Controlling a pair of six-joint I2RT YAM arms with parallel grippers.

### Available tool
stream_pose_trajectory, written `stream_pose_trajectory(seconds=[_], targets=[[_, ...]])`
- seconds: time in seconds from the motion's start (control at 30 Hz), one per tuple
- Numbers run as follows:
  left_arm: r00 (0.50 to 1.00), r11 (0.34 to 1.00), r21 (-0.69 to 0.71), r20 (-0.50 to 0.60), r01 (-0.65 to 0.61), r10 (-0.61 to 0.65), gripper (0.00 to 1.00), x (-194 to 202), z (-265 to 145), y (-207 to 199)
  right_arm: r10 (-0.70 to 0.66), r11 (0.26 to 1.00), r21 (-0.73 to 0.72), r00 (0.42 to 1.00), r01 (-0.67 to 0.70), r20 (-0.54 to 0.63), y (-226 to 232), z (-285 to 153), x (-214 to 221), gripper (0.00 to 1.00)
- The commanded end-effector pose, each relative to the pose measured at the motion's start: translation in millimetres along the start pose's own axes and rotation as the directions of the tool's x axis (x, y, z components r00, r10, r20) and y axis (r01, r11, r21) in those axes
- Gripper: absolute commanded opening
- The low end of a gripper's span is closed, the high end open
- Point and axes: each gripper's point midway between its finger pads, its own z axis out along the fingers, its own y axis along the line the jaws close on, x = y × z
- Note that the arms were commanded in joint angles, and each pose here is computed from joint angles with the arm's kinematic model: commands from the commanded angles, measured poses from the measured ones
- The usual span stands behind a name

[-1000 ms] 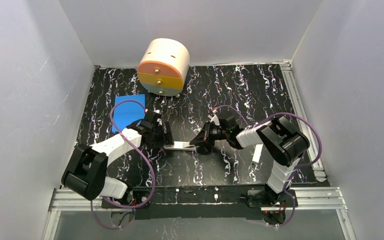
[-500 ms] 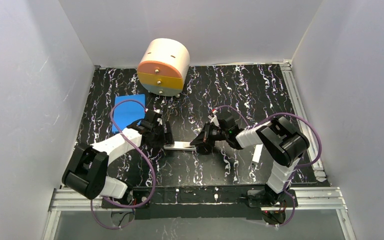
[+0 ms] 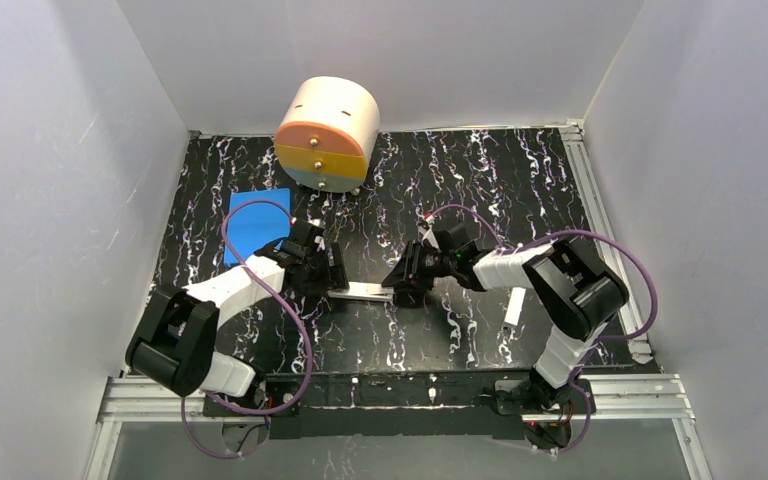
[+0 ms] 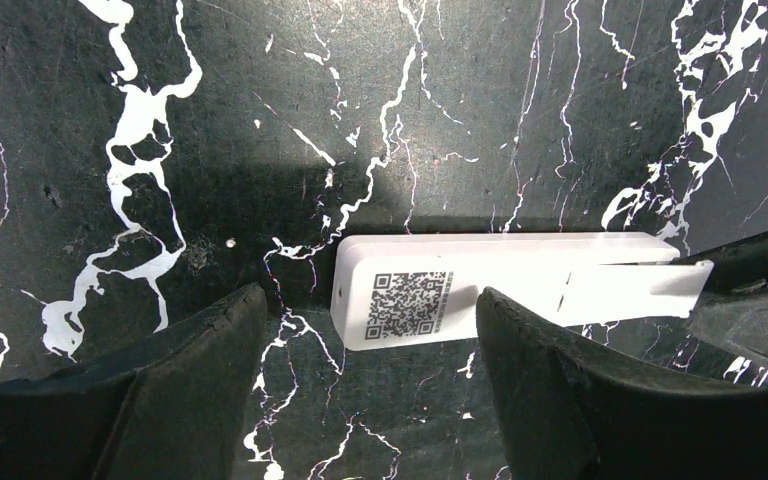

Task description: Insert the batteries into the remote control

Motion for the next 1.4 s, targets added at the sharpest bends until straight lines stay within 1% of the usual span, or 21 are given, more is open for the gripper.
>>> stream_pose_trajectory(seconds=[0.0,0.13,0.3,0.4,0.53,0.63,0.83,1.0,1.07,1.17,1.37], targets=[[1.000,1.000,-0.006,0.001,-0.011,0.011,0.75,-2.5,-2.1,1.0,-0.036,0.999,0.001,0.999,0.035,0.018,10.6,-8.1,-10.4,0.46],[1.000,1.000,-0.008,-0.002,-0.011,0.011,0.75,-2.4,-1.5,1.5,-0.047,0.999,0.005,0.999,0.047,0.017,13.3,-13.2,-9.2,0.47],[1.000,1.000,-0.010,-0.001,-0.012,0.012,0.75,-3.9,-1.5,1.2,-0.064,0.998,0.030,0.998,0.063,0.026,12.1,-21.8,-9.6,0.46],[1.000,1.000,-0.018,-0.004,-0.016,0.015,0.75,-3.5,-1.2,2.7,-0.084,0.994,0.075,0.996,0.082,0.021,1.9,-24.0,-7.2,0.44],[1.000,1.000,-0.023,-0.008,-0.018,0.018,0.75,-3.2,-0.9,3.3,-0.102,0.989,0.112,0.995,0.101,0.000,-11.2,-19.7,-5.0,0.35],[1.000,0.999,-0.029,-0.013,-0.020,0.020,0.75,-2.6,-0.4,4.4,-0.120,0.987,0.111,0.993,0.120,-0.011,-12.7,-15.3,-5.6,0.34],[1.000,0.999,-0.035,-0.013,-0.024,0.024,0.75,-3.9,-0.3,5.0,-0.161,0.984,0.072,0.987,0.162,-0.025,-0.5,-5.1,-8.8,0.45],[1.000,0.999,-0.033,-0.018,-0.023,0.023,0.75,-4.1,0.9,4.3,-0.162,0.982,0.092,0.986,0.165,-0.043,-8.3,3.7,-6.7,0.47],[1.000,0.999,-0.033,-0.021,-0.023,0.022,0.75,-3.8,1.8,4.1,-0.163,0.980,0.106,0.985,0.167,-0.050,-13.3,5.4,-4.8,0.45],[0.999,0.999,-0.026,-0.029,-0.027,0.026,0.67,-2.3,2.7,3.3,-0.169,0.973,0.149,0.984,0.176,-0.058,-24.8,4.7,-2.9,0.38],[0.999,0.999,-0.031,-0.042,-0.026,0.024,0.65,2.1,5.0,5.6,-0.178,0.962,0.200,0.982,0.188,-0.067,-39.3,-0.6,2.1,0.23]])
